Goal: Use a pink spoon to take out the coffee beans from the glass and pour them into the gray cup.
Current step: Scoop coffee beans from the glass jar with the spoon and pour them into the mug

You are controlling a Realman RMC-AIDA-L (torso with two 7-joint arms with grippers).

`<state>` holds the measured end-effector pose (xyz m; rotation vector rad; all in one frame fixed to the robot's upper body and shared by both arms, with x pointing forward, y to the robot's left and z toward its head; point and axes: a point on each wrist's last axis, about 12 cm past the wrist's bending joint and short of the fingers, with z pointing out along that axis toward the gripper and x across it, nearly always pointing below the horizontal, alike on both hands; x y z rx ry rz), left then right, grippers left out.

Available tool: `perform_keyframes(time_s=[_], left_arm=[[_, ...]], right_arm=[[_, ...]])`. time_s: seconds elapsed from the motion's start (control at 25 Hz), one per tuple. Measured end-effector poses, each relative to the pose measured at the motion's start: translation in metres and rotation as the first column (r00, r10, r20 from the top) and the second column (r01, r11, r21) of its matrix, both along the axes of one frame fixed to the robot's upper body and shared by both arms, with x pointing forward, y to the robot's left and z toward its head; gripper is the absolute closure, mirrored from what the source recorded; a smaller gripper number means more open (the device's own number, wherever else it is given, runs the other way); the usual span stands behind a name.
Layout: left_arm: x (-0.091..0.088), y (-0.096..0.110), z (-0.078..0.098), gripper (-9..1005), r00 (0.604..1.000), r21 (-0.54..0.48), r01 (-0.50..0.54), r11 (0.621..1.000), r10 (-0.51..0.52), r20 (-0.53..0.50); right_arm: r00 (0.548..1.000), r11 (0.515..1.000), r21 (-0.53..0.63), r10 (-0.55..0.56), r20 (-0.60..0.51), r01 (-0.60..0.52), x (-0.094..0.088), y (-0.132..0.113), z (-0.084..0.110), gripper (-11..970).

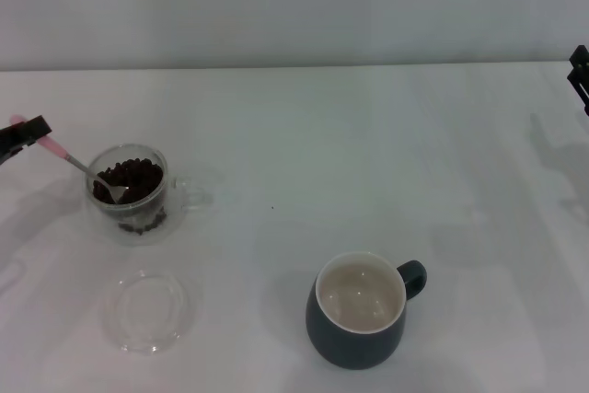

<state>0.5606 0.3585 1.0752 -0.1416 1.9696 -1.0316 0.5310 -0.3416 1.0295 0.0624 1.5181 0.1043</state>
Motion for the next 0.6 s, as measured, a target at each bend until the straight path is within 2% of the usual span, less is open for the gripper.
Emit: perform_keyframes(time_s=[0.6], left_arm=[[-0.023, 0.016, -0.010, 860, 0.991, -0.186, -0.131, 0.974, 0.125, -0.043]], right_arm=[[1.000, 1.000, -0.004, 0.012, -0.001, -0.012, -0.002, 0.001, -0.001, 173]])
